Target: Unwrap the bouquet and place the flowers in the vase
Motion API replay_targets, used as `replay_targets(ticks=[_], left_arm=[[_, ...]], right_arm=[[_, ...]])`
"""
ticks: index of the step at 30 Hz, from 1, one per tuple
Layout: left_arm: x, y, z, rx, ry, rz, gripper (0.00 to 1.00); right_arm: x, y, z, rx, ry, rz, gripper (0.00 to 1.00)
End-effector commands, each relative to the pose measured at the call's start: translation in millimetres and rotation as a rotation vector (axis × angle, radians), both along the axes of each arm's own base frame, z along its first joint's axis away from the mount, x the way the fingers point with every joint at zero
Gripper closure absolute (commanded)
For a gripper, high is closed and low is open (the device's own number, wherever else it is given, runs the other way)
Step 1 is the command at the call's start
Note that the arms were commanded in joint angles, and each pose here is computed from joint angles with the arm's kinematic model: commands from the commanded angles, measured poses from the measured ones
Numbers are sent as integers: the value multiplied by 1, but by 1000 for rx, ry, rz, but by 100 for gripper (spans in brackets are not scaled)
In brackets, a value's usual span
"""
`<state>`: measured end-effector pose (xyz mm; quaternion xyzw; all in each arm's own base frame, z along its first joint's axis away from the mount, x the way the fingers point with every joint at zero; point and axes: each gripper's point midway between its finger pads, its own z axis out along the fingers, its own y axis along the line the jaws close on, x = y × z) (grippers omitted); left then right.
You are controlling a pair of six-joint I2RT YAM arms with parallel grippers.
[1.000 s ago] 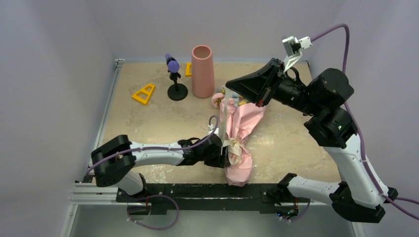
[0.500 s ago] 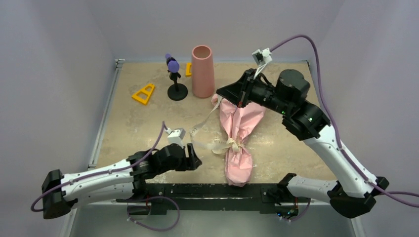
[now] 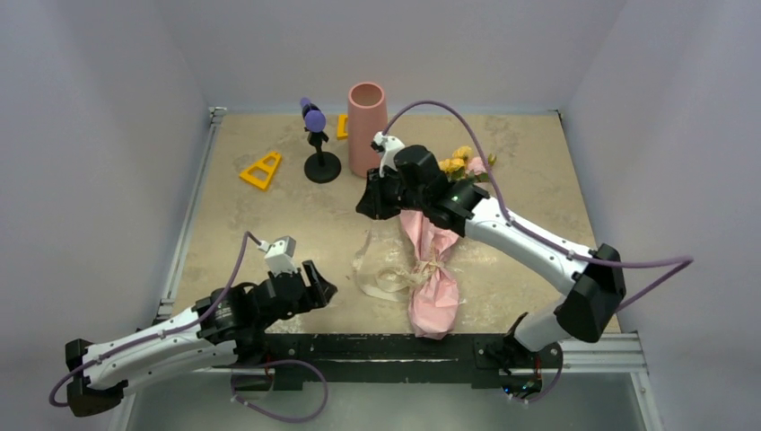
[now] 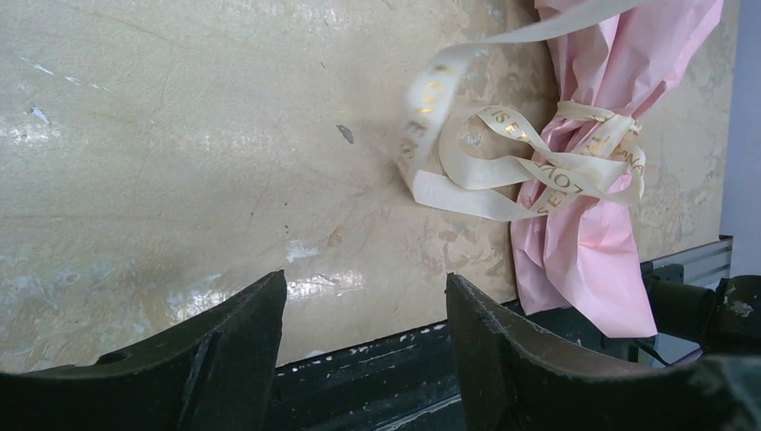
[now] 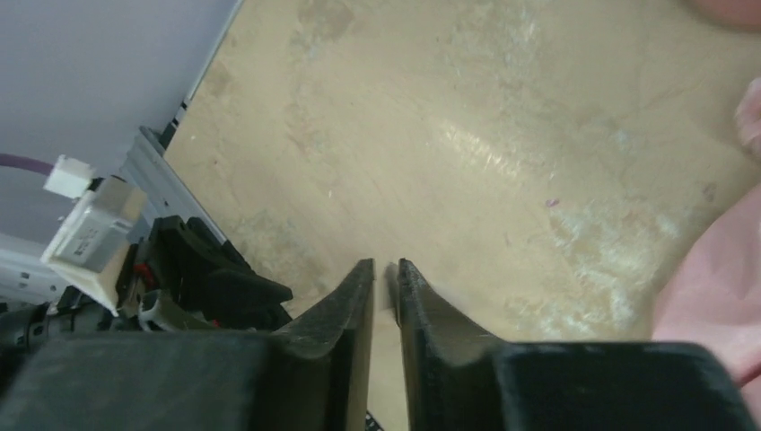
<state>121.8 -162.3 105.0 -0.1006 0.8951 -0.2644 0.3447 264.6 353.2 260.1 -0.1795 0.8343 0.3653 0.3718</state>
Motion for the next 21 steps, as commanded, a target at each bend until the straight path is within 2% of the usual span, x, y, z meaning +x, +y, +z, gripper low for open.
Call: replay_targets(ticks=[1, 2, 4, 7, 12, 14, 18, 21], left_arm=[[9, 3, 11, -13, -48, 35, 31], [9, 3, 12, -14, -50, 35, 31], [10, 1, 11, -9, -52, 30, 31], [11, -4, 11, -5, -56, 16, 29], [13, -11, 16, -12, -71, -2, 28], [14, -14, 16, -19, -73, -7, 30], [14, -23, 12, -27, -64, -26, 32], [12, -36, 8, -37, -52, -70, 32]], right_arm=[[-8, 8, -21, -94, -6, 45, 66], [-9, 8, -23, -106, -5, 48, 54], [-12, 2, -20, -122, -12, 38, 38], [-13, -15, -5, -128, -50, -12, 30], [-12, -77, 3, -202, -115, -217, 31], [-17, -102, -12, -218, -106, -288, 37], [-35, -132, -63, -243, -14, -356, 54], [-50, -144, -91, -228, 48, -387, 53]])
